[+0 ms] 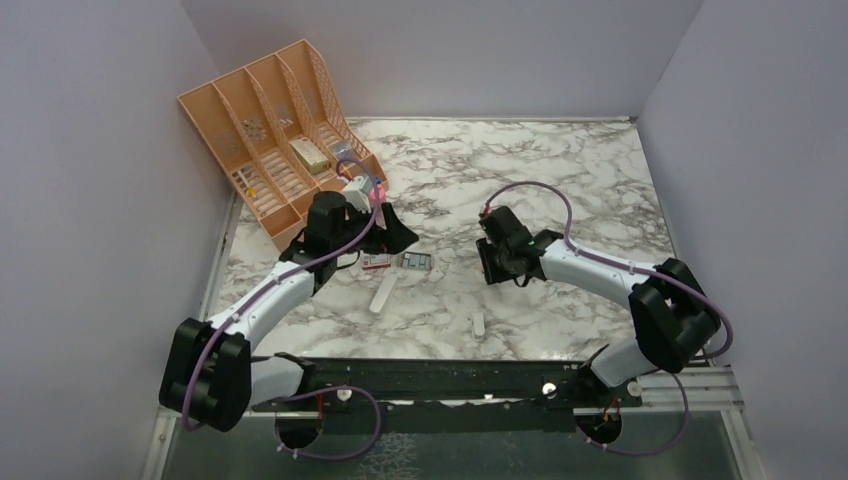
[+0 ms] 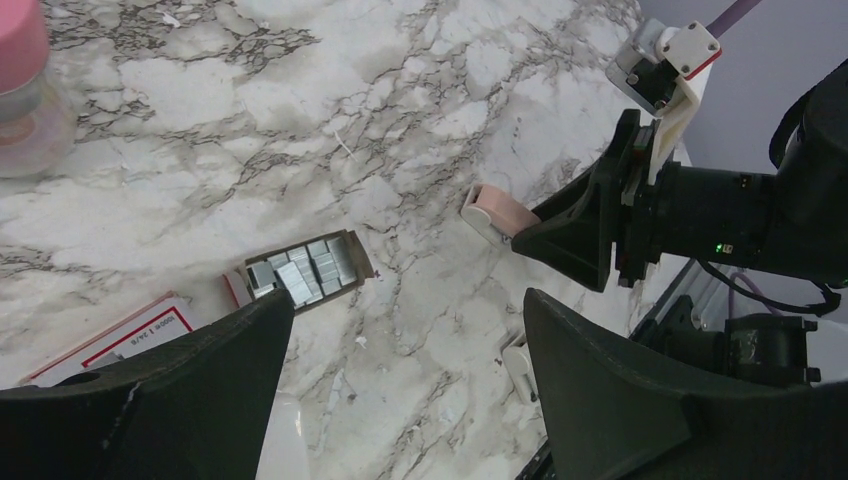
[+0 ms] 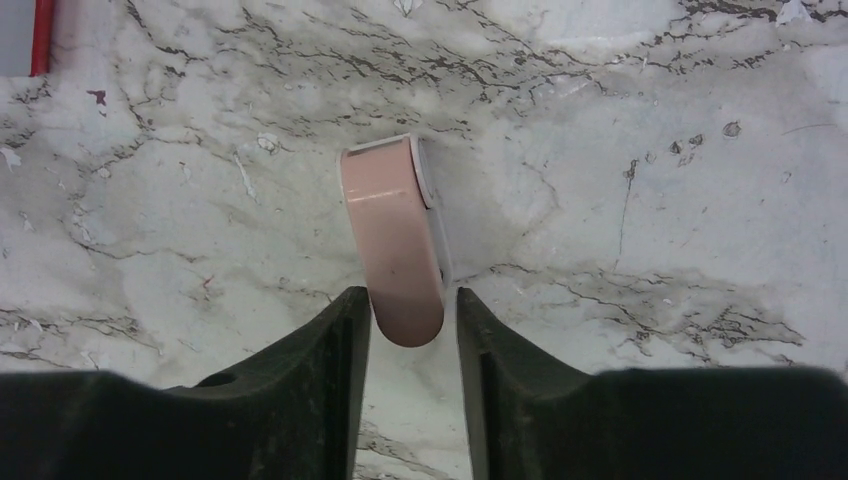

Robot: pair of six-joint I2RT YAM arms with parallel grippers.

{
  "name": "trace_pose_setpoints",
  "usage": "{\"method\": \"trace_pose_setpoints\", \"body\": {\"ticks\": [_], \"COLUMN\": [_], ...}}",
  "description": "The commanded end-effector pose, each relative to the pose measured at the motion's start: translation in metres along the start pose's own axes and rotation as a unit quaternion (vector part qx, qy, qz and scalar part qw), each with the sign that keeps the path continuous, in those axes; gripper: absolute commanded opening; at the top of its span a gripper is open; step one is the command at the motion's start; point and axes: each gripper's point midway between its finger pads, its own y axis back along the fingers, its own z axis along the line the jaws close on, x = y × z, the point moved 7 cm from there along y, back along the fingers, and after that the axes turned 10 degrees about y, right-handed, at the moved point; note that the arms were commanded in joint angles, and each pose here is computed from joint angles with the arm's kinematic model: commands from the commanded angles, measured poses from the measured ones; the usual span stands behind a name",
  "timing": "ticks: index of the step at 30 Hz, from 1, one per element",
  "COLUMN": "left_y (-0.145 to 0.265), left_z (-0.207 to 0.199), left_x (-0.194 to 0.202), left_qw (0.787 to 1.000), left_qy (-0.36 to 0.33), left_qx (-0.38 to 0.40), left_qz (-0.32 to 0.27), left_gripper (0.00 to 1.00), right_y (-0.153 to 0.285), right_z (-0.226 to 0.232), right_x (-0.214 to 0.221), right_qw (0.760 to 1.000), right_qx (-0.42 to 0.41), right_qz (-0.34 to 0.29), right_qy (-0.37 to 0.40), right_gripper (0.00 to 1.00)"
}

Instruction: Load the staples into the stapler

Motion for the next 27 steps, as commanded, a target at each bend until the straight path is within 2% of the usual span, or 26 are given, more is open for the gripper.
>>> {"method": "trace_pose_setpoints", "body": {"ticks": [1,5,11,19,23,27], "left_y": [-0.009,-0.014,-0.020,-0.029,-0.037,-0.046], "left_z": [-0.015,-0.014,-0.011,-0.011,-0.014,-0.014], "left_x": [-0.010,-0.008,-0.002,0.004,0.008,0.011], "left_qw": [1.000,1.000,1.000,0.999,0.999,0.998], "left_qy": [-0.010,-0.004,0.011,0.040,0.048,0.064], "left_qx": [0.019,0.014,0.011,0.010,0.013,0.003], "left_qz": [-0.014,-0.015,-0.007,0.005,0.014,0.012], "left_gripper": [0.85,0.85,0.80,0.79,0.78,0.76], "right_y": [-0.006,-0.007,-0.009,-0.011,-0.010,-0.004], "right_z": [0.000,0.001,0.001,0.001,0.001,0.004], "right_x": [-0.004,-0.006,-0.005,-0.003,-0.006,-0.016], "right_qw": [1.000,0.999,0.999,0.999,1.000,0.999], "right_qx": [-0.003,-0.010,-0.014,-0.010,-0.004,-0.013], "right_qz": [-0.014,-0.022,-0.025,-0.021,-0.020,-0.036], "right_qy": [0.015,0.023,0.030,0.028,0.015,-0.006], "right_gripper": [0.46,0.50,0.38,0.38,0.27,0.25]}}
